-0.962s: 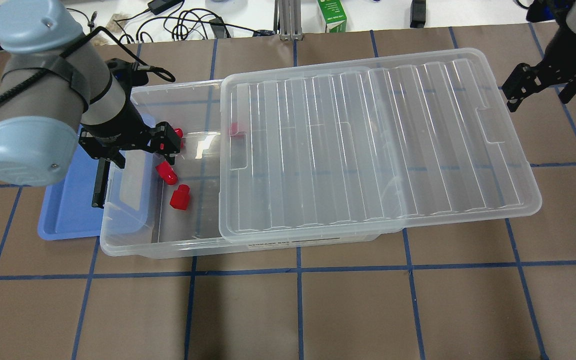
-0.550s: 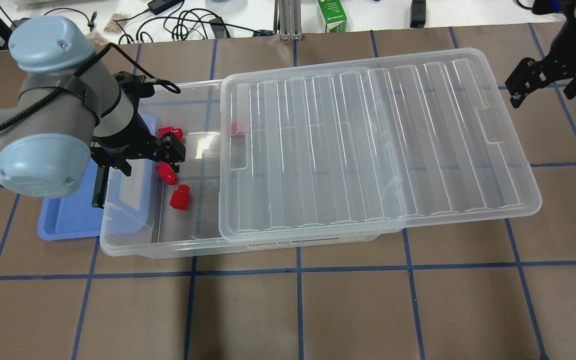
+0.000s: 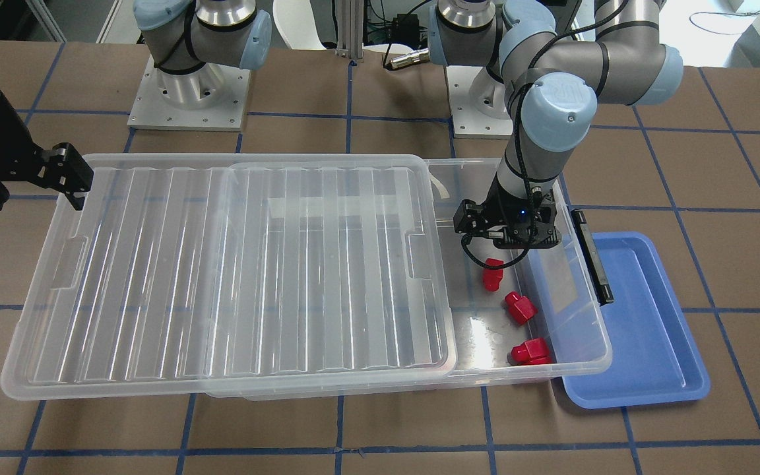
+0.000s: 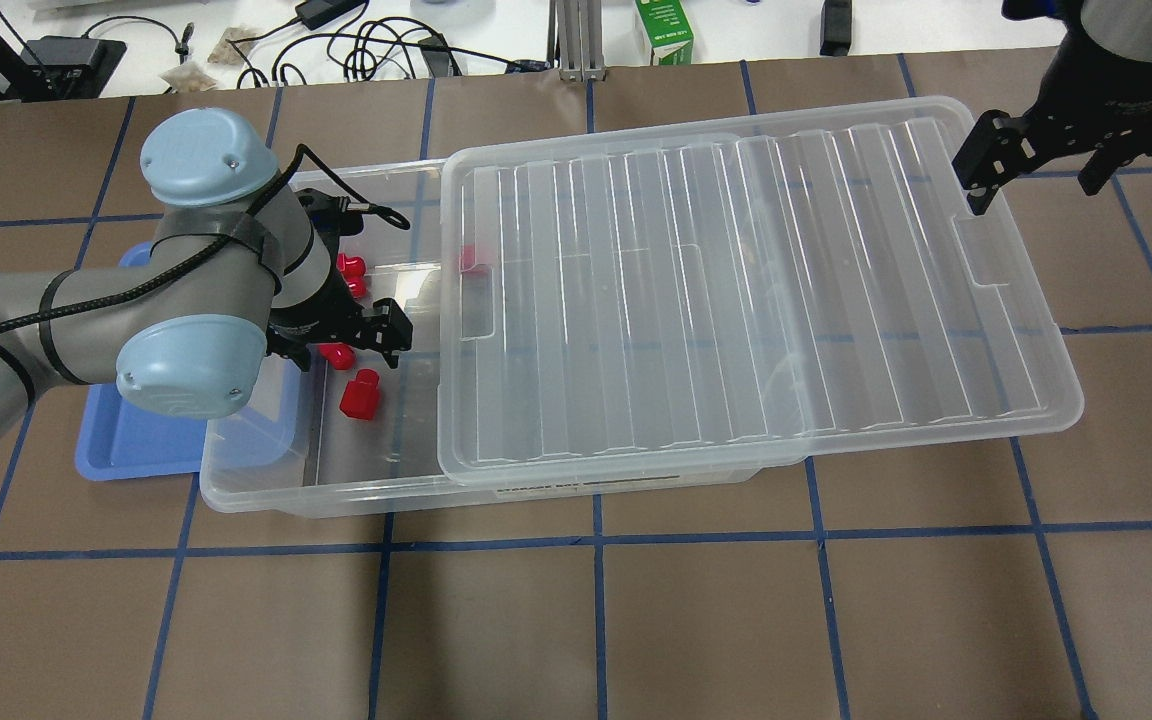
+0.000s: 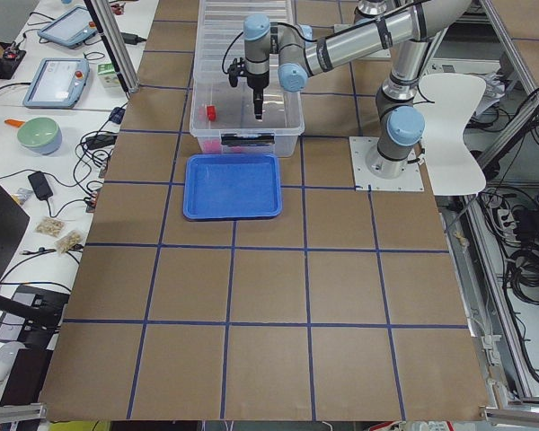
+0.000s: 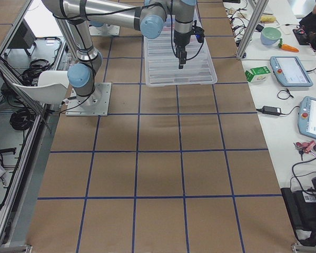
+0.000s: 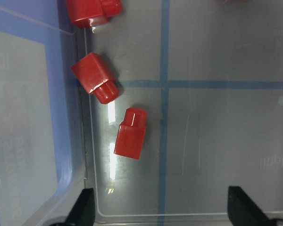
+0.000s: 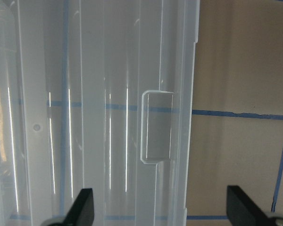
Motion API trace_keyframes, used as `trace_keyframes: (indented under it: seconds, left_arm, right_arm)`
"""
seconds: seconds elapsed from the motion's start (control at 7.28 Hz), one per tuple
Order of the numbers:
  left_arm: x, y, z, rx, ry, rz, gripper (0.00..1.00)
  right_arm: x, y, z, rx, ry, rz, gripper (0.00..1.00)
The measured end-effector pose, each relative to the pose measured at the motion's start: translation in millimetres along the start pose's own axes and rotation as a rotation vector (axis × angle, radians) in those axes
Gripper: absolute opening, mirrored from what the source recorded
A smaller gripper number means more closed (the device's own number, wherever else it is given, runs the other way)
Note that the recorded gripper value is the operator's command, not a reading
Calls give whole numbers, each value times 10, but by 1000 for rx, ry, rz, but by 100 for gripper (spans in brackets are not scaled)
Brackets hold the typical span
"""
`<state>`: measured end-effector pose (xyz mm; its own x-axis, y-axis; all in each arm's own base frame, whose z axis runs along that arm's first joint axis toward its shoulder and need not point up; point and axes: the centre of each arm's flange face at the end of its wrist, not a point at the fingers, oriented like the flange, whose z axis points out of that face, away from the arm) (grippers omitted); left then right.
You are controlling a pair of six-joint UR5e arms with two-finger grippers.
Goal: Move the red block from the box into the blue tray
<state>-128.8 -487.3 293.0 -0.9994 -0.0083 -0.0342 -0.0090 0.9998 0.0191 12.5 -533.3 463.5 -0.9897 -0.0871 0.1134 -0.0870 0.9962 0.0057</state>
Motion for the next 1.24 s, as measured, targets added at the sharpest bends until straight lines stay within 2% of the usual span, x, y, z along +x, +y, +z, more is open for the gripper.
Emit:
trace_keyframes:
  seconds: [0.55,1.24]
  left_arm:
    - [-22,0,383,21,6,4,100]
    - [-89,48,653,0,4,29,100]
  right_arm:
    - [274,33,100,-28,-14,41,100]
    - [336,40,124,-36,-11,46,100]
